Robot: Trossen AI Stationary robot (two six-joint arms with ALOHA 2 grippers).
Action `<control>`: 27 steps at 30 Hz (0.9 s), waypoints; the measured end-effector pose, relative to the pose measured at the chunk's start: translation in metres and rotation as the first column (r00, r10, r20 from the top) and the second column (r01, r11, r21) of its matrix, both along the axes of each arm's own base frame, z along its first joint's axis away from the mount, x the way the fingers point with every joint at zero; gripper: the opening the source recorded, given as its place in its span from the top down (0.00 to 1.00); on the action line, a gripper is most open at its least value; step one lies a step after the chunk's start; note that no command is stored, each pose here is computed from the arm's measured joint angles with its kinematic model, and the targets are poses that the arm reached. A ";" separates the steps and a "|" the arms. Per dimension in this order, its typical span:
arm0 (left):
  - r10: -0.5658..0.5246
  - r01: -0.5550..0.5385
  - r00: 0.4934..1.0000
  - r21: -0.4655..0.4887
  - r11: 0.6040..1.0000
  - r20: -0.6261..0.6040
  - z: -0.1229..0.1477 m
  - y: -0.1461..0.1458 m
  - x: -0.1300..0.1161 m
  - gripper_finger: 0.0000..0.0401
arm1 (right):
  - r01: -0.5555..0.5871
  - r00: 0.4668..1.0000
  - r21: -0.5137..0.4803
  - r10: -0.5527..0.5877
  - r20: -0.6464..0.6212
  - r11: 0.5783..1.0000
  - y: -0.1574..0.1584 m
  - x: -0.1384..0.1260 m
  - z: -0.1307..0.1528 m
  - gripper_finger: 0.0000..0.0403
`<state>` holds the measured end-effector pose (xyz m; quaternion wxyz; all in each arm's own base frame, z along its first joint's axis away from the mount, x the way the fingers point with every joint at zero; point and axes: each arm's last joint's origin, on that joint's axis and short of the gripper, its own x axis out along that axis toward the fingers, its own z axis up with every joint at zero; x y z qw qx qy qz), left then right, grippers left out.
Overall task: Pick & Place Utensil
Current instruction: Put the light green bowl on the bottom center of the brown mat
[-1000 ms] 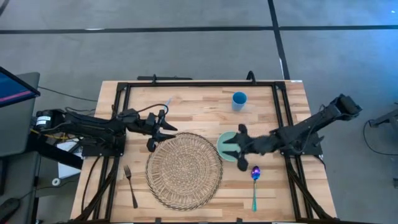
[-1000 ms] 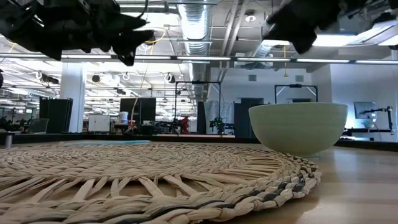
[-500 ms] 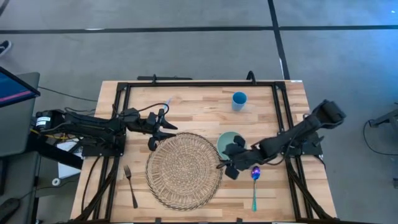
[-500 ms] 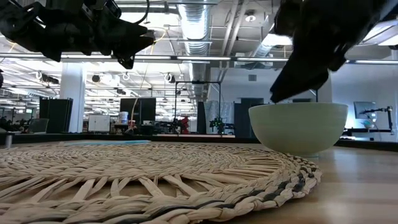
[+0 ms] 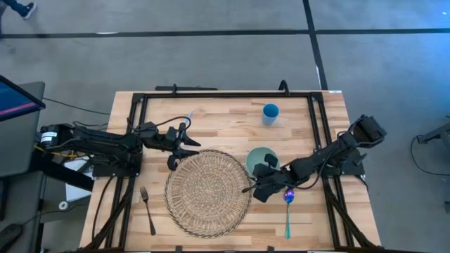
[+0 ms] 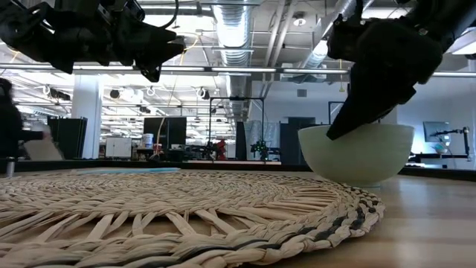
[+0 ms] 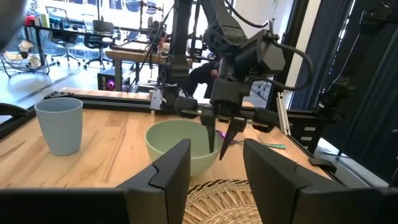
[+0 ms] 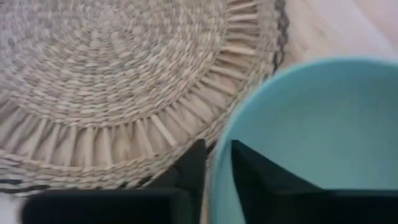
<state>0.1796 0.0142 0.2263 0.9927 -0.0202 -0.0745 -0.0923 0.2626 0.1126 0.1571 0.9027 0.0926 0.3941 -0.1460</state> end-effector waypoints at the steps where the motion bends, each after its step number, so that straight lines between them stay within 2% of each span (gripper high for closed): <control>1: 0.000 0.000 1.000 0.000 1.000 0.000 0.000 0.000 0.000 0.63 | 0.003 1.000 0.000 -0.003 -0.004 1.000 0.000 0.000 -0.001 0.92; 3: 0.000 0.000 1.000 0.000 1.000 0.000 0.000 0.000 0.000 0.63 | -0.003 1.000 -0.008 0.003 0.010 1.000 0.000 0.001 0.001 0.97; 6: 0.000 0.000 1.000 0.000 1.000 0.000 0.000 0.000 0.000 0.63 | -0.016 0.999 0.011 0.016 0.040 1.000 0.004 0.005 0.008 0.95; 9: 0.000 0.000 1.000 0.000 1.000 0.000 0.000 0.000 0.000 0.63 | -0.053 0.990 0.070 0.043 0.137 0.996 0.013 0.018 0.031 0.95; 14: 0.000 0.000 1.000 0.000 1.000 0.002 0.000 0.000 0.000 0.63 | -0.215 0.935 -0.023 0.213 0.283 0.976 0.034 0.042 0.068 0.98; 19: 0.000 0.000 1.000 0.001 1.000 0.008 0.001 0.000 0.000 0.63 | -0.405 0.836 -0.083 0.405 0.371 0.911 0.060 0.073 0.076 0.99; 22: 0.001 -0.001 1.000 0.001 1.000 0.009 0.001 0.000 0.000 0.63 | -0.502 0.813 -0.055 0.492 0.311 0.863 0.080 0.092 0.059 0.99; 27: 0.024 -0.024 1.000 0.012 1.000 0.017 0.001 0.001 0.000 0.63 | -0.639 0.727 -0.025 0.614 0.307 0.769 0.120 0.123 0.048 0.99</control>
